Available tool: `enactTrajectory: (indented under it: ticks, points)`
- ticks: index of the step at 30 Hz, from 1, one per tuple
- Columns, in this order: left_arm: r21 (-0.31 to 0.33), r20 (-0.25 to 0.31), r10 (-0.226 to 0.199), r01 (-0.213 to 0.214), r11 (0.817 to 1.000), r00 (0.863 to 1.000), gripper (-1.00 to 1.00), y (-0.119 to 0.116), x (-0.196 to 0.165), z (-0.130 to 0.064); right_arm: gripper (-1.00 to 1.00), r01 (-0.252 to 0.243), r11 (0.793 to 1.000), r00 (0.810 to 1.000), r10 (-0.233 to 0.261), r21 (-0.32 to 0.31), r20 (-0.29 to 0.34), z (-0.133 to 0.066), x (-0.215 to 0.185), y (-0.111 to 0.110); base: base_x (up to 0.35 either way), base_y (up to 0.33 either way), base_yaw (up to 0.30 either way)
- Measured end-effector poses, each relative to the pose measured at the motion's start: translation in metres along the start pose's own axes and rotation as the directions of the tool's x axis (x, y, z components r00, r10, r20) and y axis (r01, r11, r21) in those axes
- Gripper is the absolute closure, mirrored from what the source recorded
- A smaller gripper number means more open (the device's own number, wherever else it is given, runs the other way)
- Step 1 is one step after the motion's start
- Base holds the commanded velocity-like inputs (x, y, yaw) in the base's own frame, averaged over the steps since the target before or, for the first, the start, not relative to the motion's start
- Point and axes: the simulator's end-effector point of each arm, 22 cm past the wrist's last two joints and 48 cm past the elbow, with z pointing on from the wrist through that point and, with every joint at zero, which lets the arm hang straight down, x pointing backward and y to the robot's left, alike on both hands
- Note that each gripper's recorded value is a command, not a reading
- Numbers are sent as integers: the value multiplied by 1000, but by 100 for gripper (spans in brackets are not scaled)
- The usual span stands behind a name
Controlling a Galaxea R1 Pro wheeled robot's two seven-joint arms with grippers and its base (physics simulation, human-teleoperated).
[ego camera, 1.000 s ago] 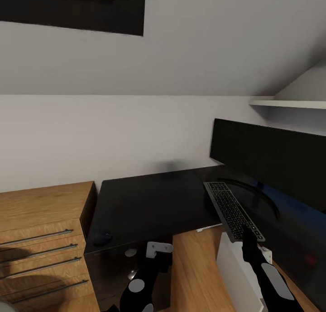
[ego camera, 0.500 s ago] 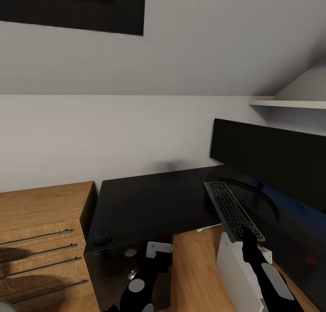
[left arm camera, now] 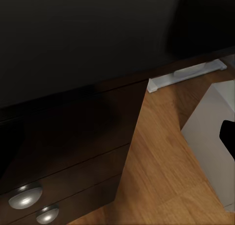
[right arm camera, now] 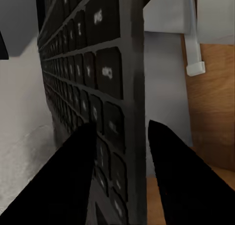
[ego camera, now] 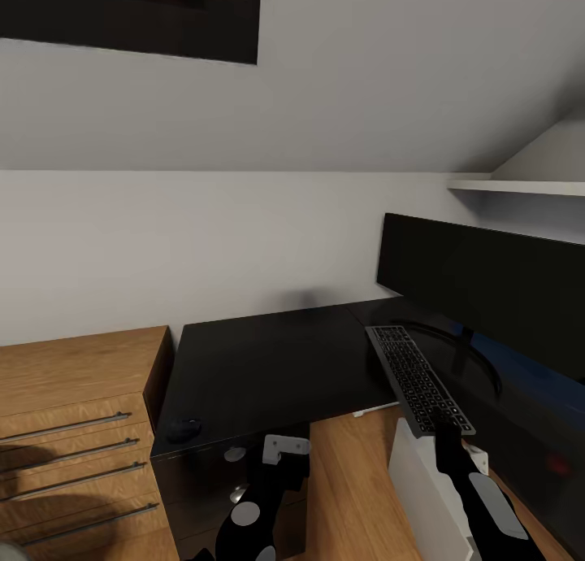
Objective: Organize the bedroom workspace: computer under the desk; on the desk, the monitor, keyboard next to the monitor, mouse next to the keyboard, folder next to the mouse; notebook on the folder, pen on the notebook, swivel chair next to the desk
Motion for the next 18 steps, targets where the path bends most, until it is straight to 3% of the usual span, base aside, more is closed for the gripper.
enactTrajectory:
  ticks: [18]
  points:
    - [-1, 1, 1, -1, 1000, 1000, -100, 0, 0, 0, 100, 1, 1000, 1000, -1, -1, 1, 0, 0, 1, 0, 0, 0]
